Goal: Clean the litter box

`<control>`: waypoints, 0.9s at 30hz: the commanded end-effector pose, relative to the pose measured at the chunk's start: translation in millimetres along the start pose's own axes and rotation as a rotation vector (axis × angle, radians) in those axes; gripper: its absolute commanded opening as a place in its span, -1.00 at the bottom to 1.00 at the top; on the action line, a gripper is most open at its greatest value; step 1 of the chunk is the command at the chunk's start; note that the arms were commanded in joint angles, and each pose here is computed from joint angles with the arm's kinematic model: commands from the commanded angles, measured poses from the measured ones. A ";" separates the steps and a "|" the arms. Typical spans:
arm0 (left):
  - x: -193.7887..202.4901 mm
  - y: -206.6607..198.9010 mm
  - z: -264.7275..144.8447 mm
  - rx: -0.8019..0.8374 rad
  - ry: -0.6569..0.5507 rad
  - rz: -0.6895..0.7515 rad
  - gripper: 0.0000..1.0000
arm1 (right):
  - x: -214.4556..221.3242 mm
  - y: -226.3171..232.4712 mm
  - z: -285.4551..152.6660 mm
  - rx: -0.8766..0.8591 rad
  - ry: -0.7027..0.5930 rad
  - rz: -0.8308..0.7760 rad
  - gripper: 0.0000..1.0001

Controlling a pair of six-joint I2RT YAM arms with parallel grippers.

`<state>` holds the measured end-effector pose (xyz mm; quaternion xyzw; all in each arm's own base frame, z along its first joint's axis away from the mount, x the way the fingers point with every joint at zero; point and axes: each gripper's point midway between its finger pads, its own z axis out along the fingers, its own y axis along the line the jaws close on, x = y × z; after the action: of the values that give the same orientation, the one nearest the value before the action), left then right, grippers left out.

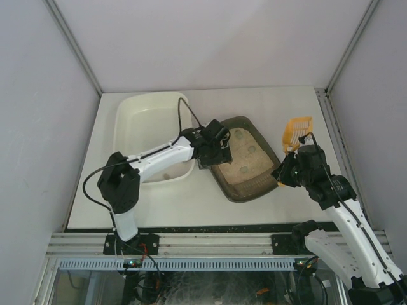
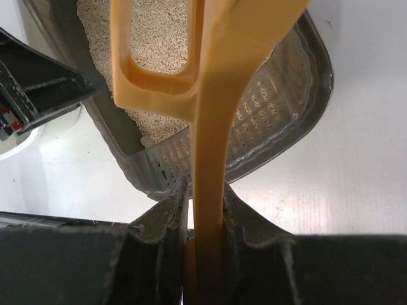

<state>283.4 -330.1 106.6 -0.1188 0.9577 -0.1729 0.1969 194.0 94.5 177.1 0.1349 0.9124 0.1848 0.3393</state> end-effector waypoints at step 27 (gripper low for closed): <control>-145.1 -91.2 5.7 0.331 -0.186 2.176 0.43 | -6.8 -7.7 -13.6 0.029 -0.052 0.000 -1.00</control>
<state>428.7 -356.5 180.5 0.7221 0.6004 -0.0044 0.3437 185.6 88.1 175.4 0.1395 0.9152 0.1736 0.3358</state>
